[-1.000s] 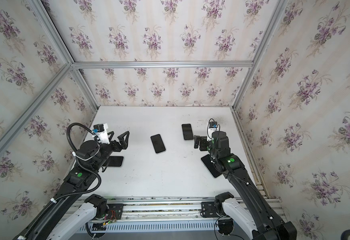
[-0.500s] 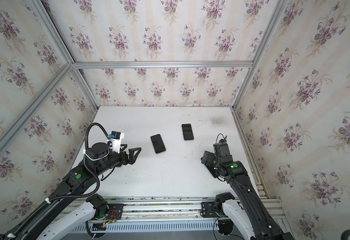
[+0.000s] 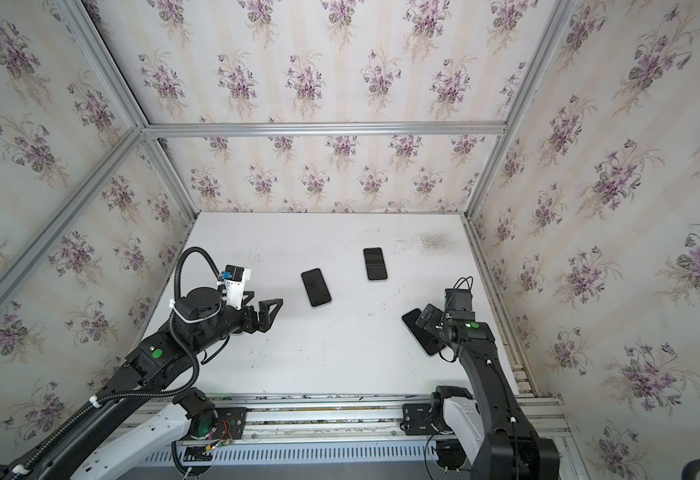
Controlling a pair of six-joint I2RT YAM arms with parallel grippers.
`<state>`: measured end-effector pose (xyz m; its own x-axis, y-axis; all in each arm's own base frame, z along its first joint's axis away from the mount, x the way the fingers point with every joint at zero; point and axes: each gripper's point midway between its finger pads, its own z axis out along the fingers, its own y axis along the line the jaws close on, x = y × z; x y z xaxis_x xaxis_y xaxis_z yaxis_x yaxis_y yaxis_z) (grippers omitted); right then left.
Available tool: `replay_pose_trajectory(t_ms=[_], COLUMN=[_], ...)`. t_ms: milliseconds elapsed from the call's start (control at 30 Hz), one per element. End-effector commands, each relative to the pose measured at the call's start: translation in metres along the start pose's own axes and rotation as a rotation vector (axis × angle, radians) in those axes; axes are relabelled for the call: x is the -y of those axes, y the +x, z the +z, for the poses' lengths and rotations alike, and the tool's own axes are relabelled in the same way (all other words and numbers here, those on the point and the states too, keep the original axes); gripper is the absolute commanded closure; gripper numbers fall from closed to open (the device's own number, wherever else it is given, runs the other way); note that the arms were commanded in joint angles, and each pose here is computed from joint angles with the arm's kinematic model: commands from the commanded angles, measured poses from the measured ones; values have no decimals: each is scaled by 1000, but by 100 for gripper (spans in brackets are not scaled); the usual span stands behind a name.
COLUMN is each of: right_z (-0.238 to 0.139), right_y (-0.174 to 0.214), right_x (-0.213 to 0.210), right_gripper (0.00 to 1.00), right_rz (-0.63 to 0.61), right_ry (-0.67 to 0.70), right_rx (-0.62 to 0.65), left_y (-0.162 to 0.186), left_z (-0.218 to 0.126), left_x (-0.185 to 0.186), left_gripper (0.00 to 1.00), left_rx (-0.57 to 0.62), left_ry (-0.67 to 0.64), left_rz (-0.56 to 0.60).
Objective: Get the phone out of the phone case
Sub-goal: 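Move the right gripper over the cased phone nearest it while the left gripper raises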
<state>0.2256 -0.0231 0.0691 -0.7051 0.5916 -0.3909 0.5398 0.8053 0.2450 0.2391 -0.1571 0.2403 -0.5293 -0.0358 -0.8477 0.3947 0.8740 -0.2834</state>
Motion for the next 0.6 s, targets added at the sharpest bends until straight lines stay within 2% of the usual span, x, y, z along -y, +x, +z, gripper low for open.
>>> replay_pose_trajectory(t_ms=[0,233,567], right_z=[8,23,33], right_y=[-9,-4,7], right_x=[-12,-20,-18], right_gripper=[1,1,1], right_rz=[7,29,26], right_ry=[-61,-122,-128], right_rx=[11,-19,-55], left_y=[1,3,2], left_z=[0,1,2], left_x=[-4,-2,-2], left_gripper=[0,0,0], left_rx=[4,-5,-5], left_ry=[-26,-28,-30], left_rz=[9,19,21])
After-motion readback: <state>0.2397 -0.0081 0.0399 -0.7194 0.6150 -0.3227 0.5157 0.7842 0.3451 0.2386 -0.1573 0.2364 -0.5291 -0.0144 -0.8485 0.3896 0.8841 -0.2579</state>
